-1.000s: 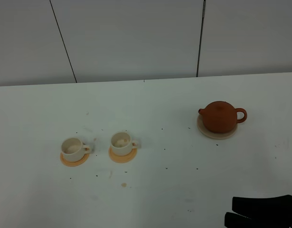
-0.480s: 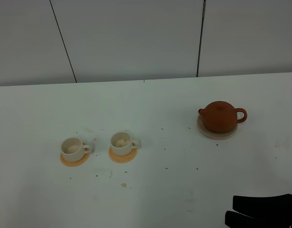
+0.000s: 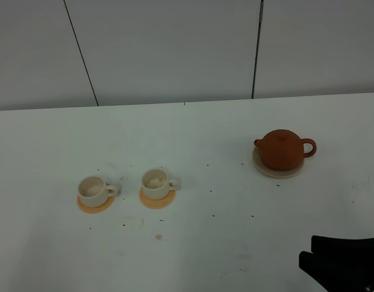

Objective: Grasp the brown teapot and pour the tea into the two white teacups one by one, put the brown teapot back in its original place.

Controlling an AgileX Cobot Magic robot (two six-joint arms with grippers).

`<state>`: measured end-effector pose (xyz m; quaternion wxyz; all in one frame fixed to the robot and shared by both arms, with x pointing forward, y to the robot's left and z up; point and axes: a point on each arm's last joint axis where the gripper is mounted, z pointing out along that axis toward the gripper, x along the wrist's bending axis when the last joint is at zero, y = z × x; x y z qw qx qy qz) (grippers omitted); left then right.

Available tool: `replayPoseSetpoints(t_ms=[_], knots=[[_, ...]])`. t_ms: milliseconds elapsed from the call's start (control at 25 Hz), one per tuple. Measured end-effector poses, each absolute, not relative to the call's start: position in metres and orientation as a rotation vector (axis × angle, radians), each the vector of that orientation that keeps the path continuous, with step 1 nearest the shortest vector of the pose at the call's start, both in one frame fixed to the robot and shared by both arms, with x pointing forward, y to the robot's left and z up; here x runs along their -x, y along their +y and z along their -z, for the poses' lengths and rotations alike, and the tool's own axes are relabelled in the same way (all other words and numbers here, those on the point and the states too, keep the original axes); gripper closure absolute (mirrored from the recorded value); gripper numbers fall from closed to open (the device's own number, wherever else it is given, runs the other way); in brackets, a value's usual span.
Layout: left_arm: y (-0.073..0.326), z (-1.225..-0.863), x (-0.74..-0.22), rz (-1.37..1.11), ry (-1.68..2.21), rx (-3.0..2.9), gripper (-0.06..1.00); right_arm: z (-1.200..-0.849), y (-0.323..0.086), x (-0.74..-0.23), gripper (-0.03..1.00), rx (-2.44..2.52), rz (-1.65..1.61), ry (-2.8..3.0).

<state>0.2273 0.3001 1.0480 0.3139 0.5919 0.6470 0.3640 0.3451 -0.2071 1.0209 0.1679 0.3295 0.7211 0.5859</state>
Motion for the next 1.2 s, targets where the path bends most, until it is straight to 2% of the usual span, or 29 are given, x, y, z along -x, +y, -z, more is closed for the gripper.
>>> replayPoseSetpoints(t_ms=[200, 320, 440, 640, 840, 1000, 1200], knots=[[0.3, -1.048, -0.227, -0.959, 1.706, -1.559, 0.85, -1.025, -0.212, -0.362, 0.61, -1.027, -1.524, 1.987], [0.3, -1.048, -0.227, -0.959, 1.707, -1.559, 0.85, -1.052, -0.208, -0.386, 0.59, -1.129, -1.513, 1.887], [0.3, -1.048, -0.227, -0.959, 1.707, -1.559, 0.84, -1.067, -0.192, -0.416, 0.6, -1.134, -1.488, 1.905], [0.3, -1.048, -0.227, -0.958, 1.707, -1.558, 0.84, -1.04, -0.158, -0.479, 0.72, -0.995, -1.251, 2.136], [0.3, -1.048, -0.227, -0.958, 1.707, -1.558, 0.84, -1.03, -0.141, -0.54, 0.74, -0.823, -1.193, 2.301], [0.3, -1.048, -0.227, -0.958, 1.707, -1.558, 0.84, -1.049, -0.149, -0.565, 0.74, -0.767, -1.179, 2.35], [0.3, -1.048, -0.227, -0.958, 1.707, -1.558, 0.83, -1.064, -0.181, -0.576, 0.74, -0.762, -0.99, 2.44]])
